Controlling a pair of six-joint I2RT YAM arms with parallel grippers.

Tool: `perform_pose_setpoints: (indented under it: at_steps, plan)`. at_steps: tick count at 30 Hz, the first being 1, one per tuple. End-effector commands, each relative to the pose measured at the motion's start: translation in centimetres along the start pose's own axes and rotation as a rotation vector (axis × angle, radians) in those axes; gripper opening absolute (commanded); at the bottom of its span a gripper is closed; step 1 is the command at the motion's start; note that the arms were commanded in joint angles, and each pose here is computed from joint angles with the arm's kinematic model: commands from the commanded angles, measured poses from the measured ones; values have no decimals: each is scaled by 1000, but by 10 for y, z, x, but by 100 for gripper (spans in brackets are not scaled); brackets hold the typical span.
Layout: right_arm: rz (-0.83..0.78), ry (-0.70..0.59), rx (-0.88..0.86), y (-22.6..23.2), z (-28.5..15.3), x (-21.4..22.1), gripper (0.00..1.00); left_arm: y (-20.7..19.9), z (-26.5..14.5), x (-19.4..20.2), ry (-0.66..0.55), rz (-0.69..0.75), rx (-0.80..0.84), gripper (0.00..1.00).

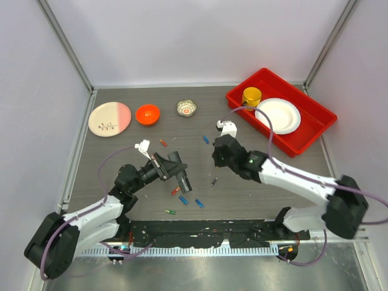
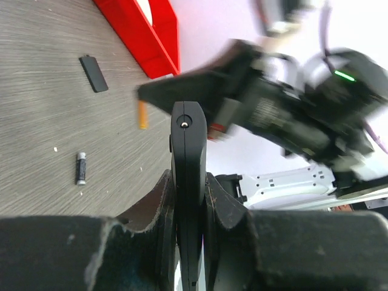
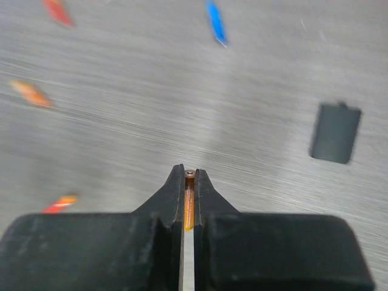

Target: Load the batteries into the remote control

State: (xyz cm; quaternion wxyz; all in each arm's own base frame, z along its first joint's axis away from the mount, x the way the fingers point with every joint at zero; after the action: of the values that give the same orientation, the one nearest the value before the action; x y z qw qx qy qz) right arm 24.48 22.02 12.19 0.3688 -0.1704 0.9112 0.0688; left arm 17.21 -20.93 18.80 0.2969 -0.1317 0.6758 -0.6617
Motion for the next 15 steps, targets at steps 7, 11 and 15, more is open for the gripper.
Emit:
perform_pose_setpoints:
  at_steps: [7,11,15]
  plan:
    - [97,-499,-8,51,-138,-57,1,-62,37,-10,12,2,301,0]
    - [86,-583,-85,63,-160,-52,1,-69,46,-12,22,-40,393,0]
    - [55,-654,-106,68,-167,-51,1,-63,66,-10,55,-61,371,0]
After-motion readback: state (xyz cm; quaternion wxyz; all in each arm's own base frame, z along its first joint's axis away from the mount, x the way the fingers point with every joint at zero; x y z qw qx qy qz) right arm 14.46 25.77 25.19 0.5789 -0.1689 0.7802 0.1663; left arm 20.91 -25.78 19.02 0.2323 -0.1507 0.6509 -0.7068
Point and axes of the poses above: each gripper's point midway between its finger pads, its own z axis out along the fingers, its own y axis along the line the jaws close on, x = y × z, the point moved 4 cm from there along -z, back along the fingers, and after that the axes turned 11 degrees about -z, right-handed, at the moved point
